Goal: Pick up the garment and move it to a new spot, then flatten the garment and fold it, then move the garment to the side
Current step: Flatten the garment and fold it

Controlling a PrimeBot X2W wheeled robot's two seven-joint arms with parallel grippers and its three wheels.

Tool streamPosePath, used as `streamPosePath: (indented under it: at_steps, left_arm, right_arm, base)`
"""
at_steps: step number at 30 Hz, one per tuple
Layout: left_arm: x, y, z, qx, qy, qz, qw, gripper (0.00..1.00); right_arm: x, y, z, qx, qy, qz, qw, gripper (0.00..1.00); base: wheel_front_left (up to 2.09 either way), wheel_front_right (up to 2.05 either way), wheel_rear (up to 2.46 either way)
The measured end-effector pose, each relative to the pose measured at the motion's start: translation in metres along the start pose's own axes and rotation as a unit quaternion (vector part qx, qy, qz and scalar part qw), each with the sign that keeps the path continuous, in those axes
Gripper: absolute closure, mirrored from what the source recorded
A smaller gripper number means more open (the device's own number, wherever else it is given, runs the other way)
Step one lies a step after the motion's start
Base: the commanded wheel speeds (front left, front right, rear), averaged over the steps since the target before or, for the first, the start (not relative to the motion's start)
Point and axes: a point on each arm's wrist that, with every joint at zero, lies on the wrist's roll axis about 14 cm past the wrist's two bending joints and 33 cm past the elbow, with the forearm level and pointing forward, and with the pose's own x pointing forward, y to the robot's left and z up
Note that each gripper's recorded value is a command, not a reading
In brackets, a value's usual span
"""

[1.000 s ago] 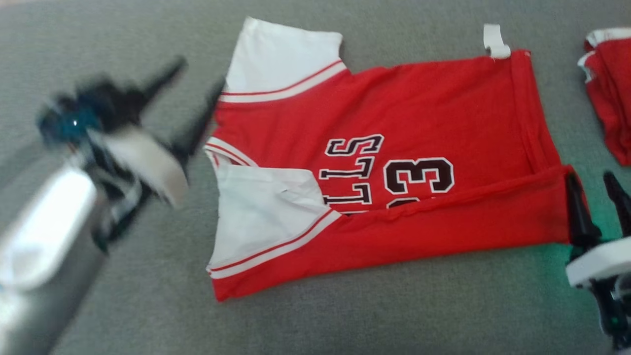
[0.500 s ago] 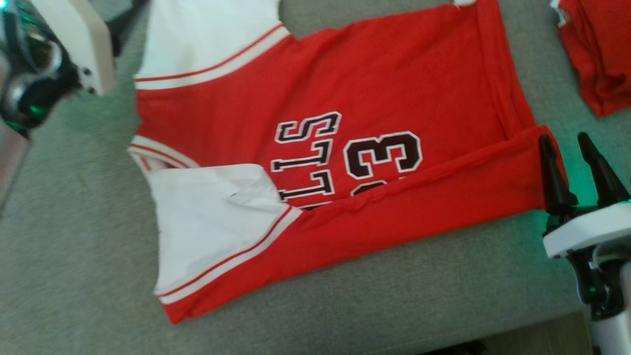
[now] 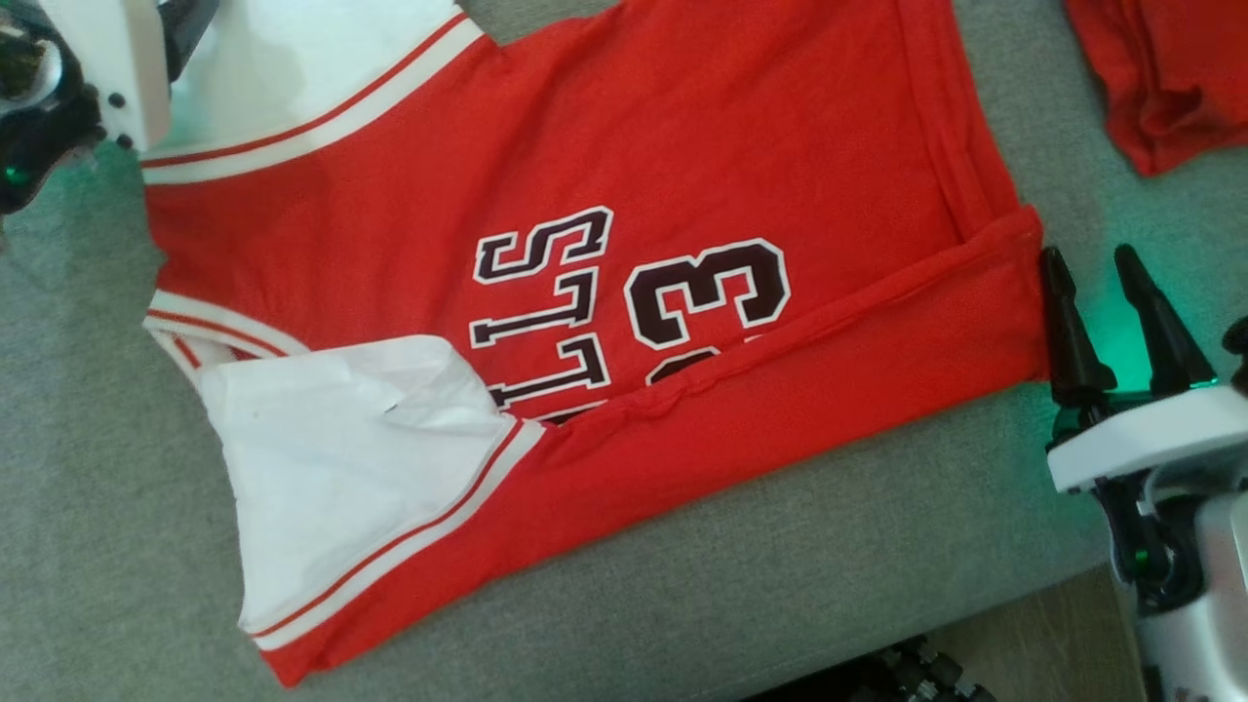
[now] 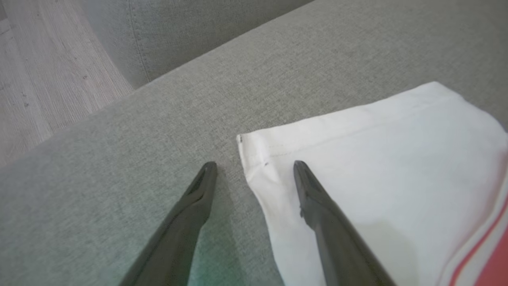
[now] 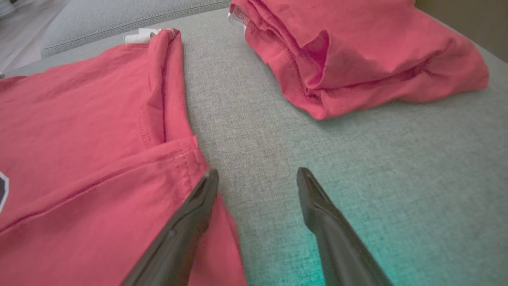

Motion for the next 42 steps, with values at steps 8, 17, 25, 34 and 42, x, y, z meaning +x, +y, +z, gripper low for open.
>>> streamPosePath:
  at_steps: [8,17,25,34,42]
  left_arm:
    - [0.008,0.008,0.004,0.029,0.005,0.009,1.000,0.00]
    - [0.019,0.012,0.007,0.030,0.022,0.005,0.999,1.00]
    - [0.013,0.008,0.007,0.042,0.019,0.000,0.999,1.00]
    - [-0.010,0.003,0.024,0.074,-0.037,0.010,0.997,1.00]
    - [-0.028,-0.004,0.026,0.094,-0.057,0.011,0.994,1.00]
  right_arm:
    - [0.001,-0.006,0.000,-0.001,-0.003,-0.010,1.000,0.00]
    - [-0.001,-0.011,-0.009,0.003,0.002,-0.022,1.000,0.00]
    - [-0.002,-0.014,-0.001,0.004,-0.014,-0.025,1.000,0.00]
    - [0.037,0.034,0.074,-0.085,-0.054,0.061,0.993,0.00]
    - [0.084,0.089,0.095,-0.223,-0.009,0.107,0.969,0.00]
  base:
    - [0.00,0.00,0.00]
    - [0.00,0.00,0.00]
    - [0.00,0.00,0.00]
    - [0.00,0.00,0.00]
    - [0.00,0.00,0.00]
